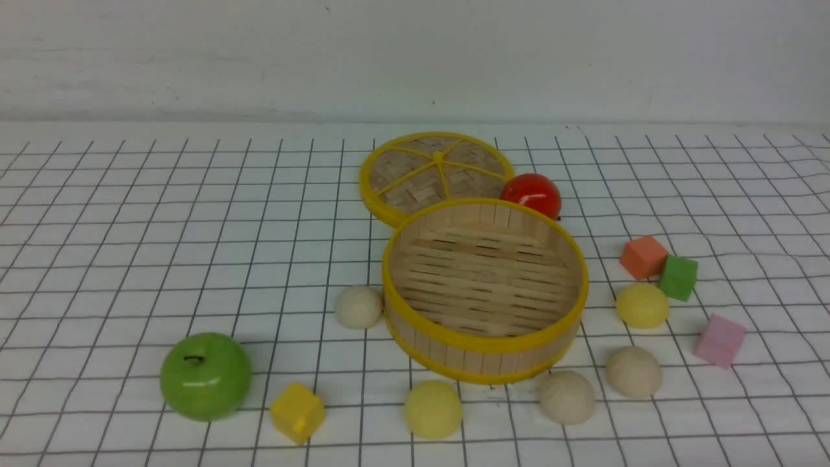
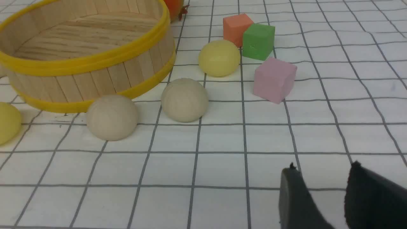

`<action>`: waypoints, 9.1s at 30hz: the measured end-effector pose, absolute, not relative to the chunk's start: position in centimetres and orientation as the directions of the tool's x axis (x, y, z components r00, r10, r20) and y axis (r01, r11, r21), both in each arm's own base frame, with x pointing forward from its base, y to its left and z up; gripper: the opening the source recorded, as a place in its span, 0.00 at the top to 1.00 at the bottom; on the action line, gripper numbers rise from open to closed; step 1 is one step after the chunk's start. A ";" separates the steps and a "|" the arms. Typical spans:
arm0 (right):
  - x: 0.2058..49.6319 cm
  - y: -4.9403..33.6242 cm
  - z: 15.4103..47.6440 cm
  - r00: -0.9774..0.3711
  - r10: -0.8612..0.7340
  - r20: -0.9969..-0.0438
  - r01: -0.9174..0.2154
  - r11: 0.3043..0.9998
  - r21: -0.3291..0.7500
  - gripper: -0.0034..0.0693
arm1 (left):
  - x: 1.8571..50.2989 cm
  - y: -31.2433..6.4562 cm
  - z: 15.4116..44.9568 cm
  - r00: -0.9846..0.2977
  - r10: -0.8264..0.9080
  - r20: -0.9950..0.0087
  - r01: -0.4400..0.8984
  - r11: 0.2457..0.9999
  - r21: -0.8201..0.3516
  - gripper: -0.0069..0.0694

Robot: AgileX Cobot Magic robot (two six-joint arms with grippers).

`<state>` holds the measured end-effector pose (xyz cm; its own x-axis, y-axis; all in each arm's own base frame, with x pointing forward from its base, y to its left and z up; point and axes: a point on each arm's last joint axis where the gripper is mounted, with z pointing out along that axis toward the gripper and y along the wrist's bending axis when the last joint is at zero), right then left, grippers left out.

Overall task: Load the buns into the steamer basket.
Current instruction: Use the left arm to grab a steamed stuffed bun, then use the left arm to put the steamed stuffed bun into the steamer, then use the right arm to grab a steamed stuffed bun, then use the right arm to put the steamed stuffed bun into the steamer, then use the right arm to grab a steamed stuffed bun

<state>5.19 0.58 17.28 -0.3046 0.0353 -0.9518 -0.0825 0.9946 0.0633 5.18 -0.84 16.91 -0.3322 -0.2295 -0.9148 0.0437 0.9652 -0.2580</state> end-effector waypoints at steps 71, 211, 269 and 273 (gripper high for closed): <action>5.2 0.6 17.3 -0.305 0.035 -0.952 -0.082 0.995 0.063 0.62 | 34.7 -17.4 24.5 -0.880 0.277 -0.386 0.377 0.902 -0.212 0.91; 30.5 15.7 21.6 -0.928 -0.238 -0.286 -0.284 0.950 0.130 0.46 | 5.8 -4.3 27.0 -0.230 -0.171 -0.958 0.540 0.796 -0.272 0.93; 32.6 15.4 29.8 -0.858 -0.243 -0.452 -0.301 0.952 0.059 0.30 | 5.7 -4.3 26.8 -0.244 -0.150 -0.958 0.541 0.799 -0.263 0.92; 30.5 11.3 25.7 -0.944 -0.138 -0.298 -0.152 0.988 0.026 0.44 | 5.7 -4.3 26.8 -0.244 -0.150 -0.958 0.541 0.799 -0.263 0.91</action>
